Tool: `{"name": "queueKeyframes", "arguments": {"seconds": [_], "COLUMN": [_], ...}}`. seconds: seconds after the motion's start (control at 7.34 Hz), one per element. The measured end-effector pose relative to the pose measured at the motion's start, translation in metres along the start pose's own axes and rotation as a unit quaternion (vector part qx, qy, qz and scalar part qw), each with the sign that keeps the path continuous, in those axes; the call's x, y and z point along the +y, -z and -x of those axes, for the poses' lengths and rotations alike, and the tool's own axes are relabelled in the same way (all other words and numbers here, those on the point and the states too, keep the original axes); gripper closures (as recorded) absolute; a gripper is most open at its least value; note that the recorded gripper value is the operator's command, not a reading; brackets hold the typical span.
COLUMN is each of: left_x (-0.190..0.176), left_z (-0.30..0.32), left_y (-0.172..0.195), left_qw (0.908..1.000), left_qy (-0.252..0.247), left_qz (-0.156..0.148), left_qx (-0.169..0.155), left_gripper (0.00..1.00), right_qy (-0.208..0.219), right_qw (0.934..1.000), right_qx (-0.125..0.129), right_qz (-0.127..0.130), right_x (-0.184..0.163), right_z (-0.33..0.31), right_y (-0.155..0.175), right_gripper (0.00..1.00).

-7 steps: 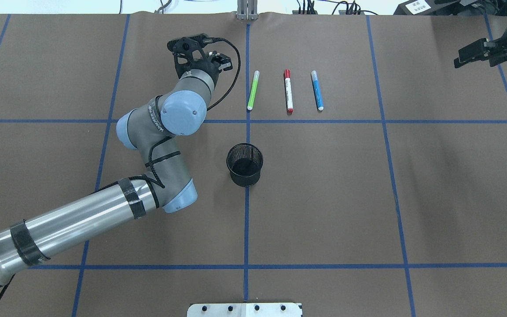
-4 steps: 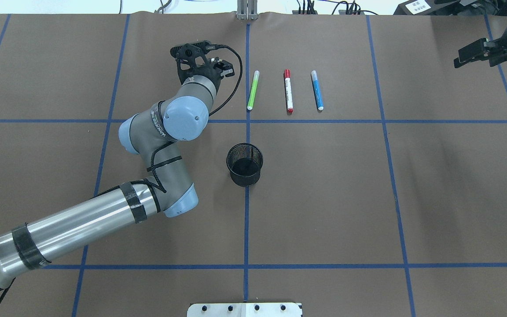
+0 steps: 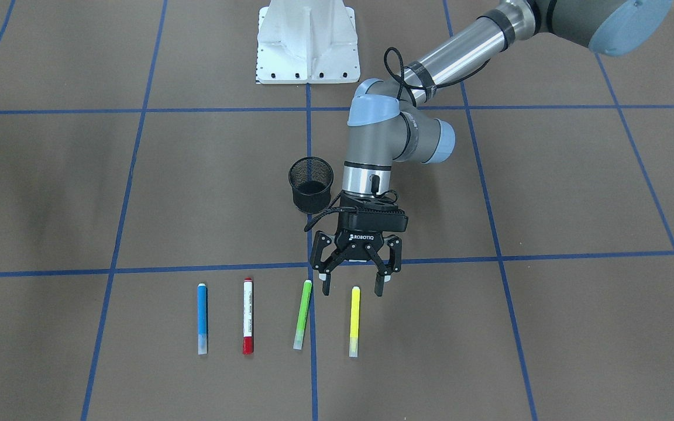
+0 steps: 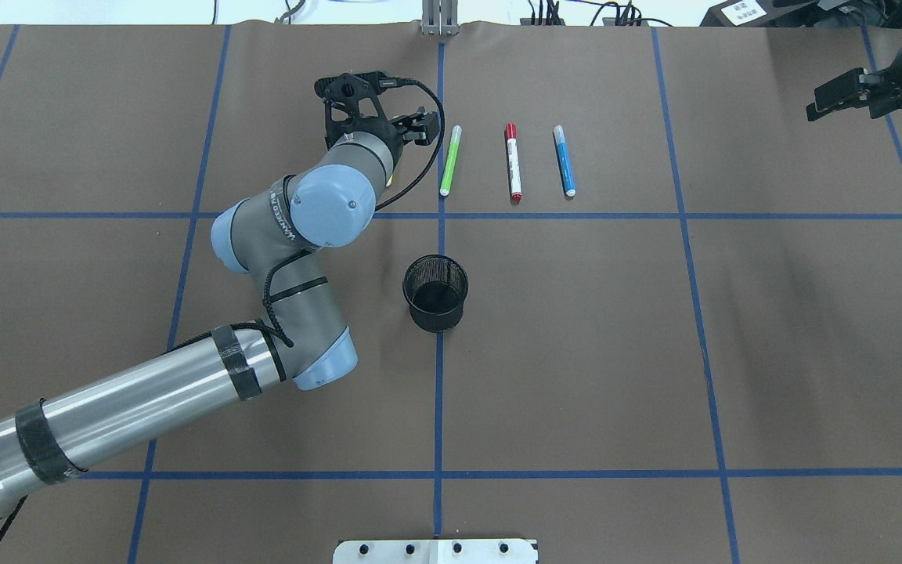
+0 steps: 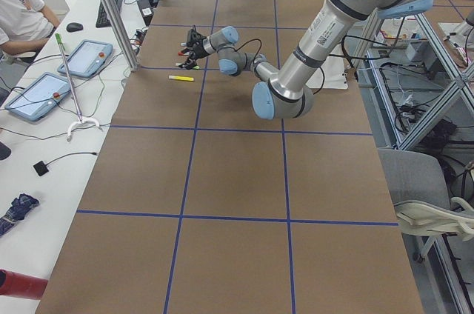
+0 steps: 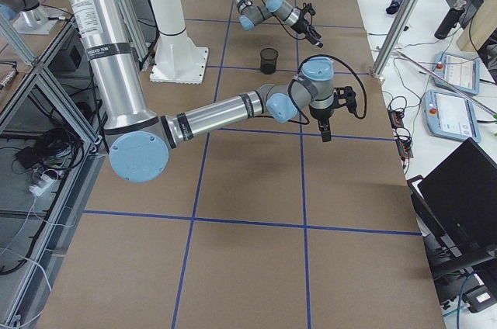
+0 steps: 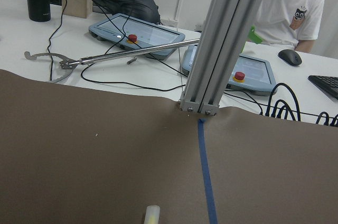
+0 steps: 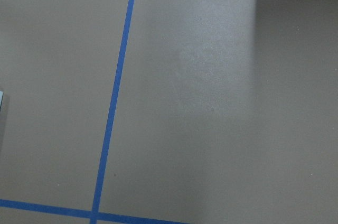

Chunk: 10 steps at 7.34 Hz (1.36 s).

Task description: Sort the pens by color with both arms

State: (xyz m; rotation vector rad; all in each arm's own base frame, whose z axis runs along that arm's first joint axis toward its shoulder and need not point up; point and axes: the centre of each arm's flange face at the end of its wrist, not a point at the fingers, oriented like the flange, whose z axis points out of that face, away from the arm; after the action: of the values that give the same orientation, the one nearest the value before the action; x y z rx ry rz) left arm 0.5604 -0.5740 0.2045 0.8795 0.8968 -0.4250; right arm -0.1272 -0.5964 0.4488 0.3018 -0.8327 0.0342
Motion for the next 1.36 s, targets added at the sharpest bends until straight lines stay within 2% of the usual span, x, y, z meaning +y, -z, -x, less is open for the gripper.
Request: {"name": "queueKeyframes", "arguments": {"seconds": [0.27, 0.41, 0.68, 0.82, 1.09, 1.23, 1.36], "left_x": [-0.031, -0.048, -0.099, -0.13, -0.176, -0.193, -0.206], "left_z": [0.009, 0.027, 0.089, 0.138, 0.277, 0.341, 0.399], "left_y": [0.004, 0.011, 0.053, 0.068, 0.082, 0.092, 0.104], "left_qw": [0.9967, 0.9907, 0.9703, 0.9595, 0.9306, 0.9208, 0.9135], "left_qy": [-0.057, -0.092, -0.158, -0.165, -0.191, -0.184, -0.157], "left_qz": [0.055, 0.09, 0.164, 0.21, 0.301, 0.335, 0.367], "left_qx": [-0.022, -0.042, -0.082, -0.09, -0.084, -0.079, -0.081], "left_gripper": [0.0, 0.0, 0.0, 0.0, 0.0, 0.0, 0.0], "right_qy": [0.0, 0.0, -0.009, -0.014, -0.023, -0.018, -0.008], "right_qw": [1.0, 1.0, 0.9997, 0.9993, 0.9986, 0.9983, 0.9979], "right_qx": [-0.002, -0.001, 0.022, 0.034, 0.044, 0.045, 0.044], "right_qz": [-0.002, -0.003, 0.003, 0.008, 0.019, 0.031, 0.047], "right_x": [-0.006, -0.012, -0.028, -0.033, -0.036, -0.035, -0.033], "right_z": [0.007, 0.012, 0.026, 0.026, 0.007, -0.014, -0.044], "right_y": [0.002, 0.003, 0.007, 0.007, 0.005, 0.002, -0.003], "right_gripper": [0.01, 0.01, 0.01, 0.01, 0.01, 0.01, 0.01]}}
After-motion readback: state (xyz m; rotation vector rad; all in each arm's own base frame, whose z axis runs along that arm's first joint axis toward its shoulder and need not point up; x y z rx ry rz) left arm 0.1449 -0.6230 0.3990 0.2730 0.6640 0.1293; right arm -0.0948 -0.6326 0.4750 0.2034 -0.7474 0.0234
